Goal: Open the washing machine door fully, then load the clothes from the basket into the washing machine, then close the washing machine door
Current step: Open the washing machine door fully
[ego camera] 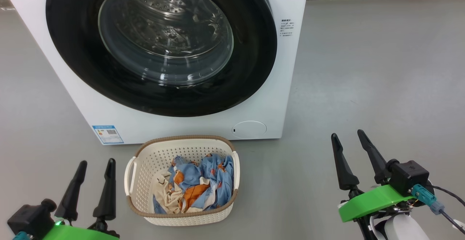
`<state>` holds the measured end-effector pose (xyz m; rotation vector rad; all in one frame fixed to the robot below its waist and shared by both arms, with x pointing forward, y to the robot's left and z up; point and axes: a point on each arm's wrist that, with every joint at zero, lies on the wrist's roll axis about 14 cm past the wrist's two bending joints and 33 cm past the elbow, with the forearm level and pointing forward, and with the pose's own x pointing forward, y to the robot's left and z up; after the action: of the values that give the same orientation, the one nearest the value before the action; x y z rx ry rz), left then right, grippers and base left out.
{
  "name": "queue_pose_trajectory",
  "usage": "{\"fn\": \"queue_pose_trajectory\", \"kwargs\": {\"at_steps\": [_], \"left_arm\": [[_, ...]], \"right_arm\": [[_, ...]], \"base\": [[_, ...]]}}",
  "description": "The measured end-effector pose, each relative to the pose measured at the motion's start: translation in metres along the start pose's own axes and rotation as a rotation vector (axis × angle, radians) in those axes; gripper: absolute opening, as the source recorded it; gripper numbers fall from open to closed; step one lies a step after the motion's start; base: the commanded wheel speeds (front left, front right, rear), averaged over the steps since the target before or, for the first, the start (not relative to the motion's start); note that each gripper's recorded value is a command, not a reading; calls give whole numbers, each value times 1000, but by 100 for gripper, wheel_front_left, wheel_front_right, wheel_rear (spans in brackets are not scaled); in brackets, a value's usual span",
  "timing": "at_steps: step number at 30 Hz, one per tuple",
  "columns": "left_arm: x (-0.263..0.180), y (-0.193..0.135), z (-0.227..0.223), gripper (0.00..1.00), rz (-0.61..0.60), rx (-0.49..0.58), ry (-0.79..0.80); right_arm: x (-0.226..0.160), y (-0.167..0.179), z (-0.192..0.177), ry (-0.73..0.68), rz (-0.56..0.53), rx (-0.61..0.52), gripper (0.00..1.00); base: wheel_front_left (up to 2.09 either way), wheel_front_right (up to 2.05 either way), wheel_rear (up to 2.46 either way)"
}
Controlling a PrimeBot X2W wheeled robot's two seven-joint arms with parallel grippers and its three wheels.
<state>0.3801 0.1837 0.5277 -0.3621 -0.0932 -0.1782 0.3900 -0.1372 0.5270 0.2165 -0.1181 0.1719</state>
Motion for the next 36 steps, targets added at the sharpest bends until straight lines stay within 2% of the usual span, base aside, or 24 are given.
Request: {"fn": "queue_pose_trajectory", "kwargs": {"at_steps": [36], "left_arm": [[-2, 4, 2, 100, 16, 6, -7]], "right_arm": [[2, 1, 1, -4, 2, 9, 100]], "base": [[0, 0, 0]]}}
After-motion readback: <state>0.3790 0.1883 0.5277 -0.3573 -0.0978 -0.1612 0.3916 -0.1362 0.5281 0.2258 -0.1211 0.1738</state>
